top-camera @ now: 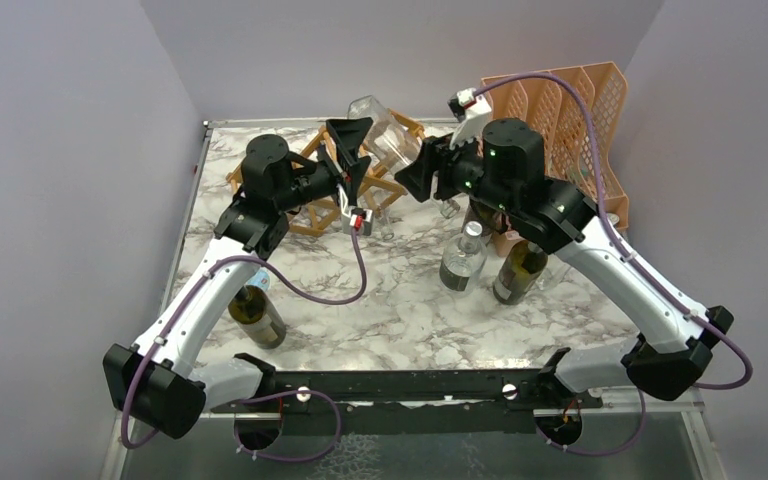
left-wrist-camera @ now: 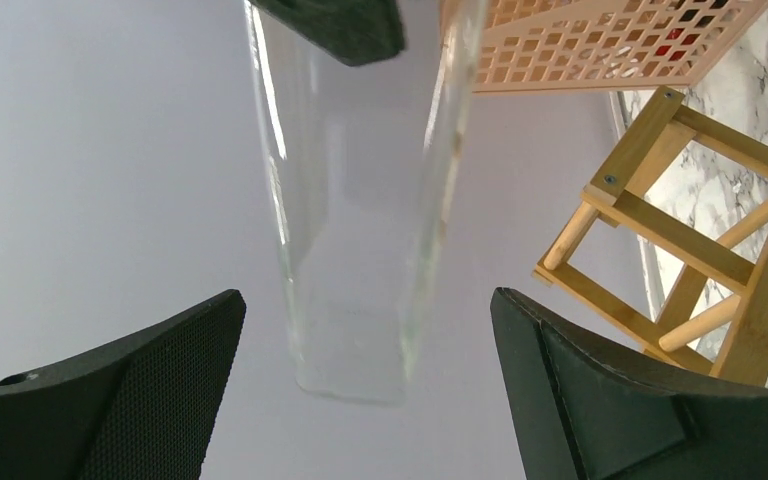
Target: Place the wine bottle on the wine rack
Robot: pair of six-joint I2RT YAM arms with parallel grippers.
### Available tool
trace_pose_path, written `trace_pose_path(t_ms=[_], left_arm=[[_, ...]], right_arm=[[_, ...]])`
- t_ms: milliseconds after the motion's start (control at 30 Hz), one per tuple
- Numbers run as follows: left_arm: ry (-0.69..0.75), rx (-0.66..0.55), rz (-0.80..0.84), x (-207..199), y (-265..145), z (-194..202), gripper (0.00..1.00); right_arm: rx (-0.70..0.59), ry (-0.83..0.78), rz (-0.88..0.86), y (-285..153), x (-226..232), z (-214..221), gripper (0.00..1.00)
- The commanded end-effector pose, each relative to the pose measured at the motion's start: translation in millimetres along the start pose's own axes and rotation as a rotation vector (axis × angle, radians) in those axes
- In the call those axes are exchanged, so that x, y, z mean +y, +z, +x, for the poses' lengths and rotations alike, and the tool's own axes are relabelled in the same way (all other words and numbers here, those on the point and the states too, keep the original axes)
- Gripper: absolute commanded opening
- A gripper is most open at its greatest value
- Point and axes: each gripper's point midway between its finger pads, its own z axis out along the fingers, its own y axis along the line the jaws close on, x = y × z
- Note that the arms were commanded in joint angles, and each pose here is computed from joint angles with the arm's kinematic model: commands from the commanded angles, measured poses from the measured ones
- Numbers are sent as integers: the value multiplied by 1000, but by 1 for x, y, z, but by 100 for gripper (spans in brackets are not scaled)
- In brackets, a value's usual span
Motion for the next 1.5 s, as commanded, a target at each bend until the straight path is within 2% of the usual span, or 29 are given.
trace_pose_path(t_ms=[0, 100, 233, 367, 433, 567, 633, 733, 900, 1067, 1467], left_arm=[[-45, -29, -85, 22, -9, -11, 99], [-145, -36, -142, 33, -14, -15, 99], [-507, -87, -347, 65, -28, -22, 99], [-813, -66, -476, 87, -45, -17, 99], [-1014, 0, -624, 98, -62, -2, 99], [-1391, 166, -1090, 107, -123, 40, 99], [-1498, 210, -1161, 100, -135, 44, 99], [-1647, 329, -1159, 78, -139, 47, 99], [-1764, 415, -1060, 49, -131, 41, 99], [-1855, 465, -1027, 29, -130, 35, 99], [-1906, 494, -900, 4, -137, 9, 99]], right_arm=[[-245, 65, 91, -21, -11, -57, 1], [-228, 73, 110, -21, -16, -48, 1], [-163, 72, 88, -16, -16, -22, 1], [-74, 32, -26, -7, -2, 11, 1], [-23, 22, -86, -1, 7, 27, 1], [43, 33, -169, 4, 18, 54, 1], [70, 41, -208, 6, 24, 68, 1], [125, 48, -255, 13, 35, 90, 1], [187, 42, -271, 27, 49, 125, 1], [164, -2, -268, 47, 66, 157, 1], [198, 154, -61, 108, 49, 208, 1]])
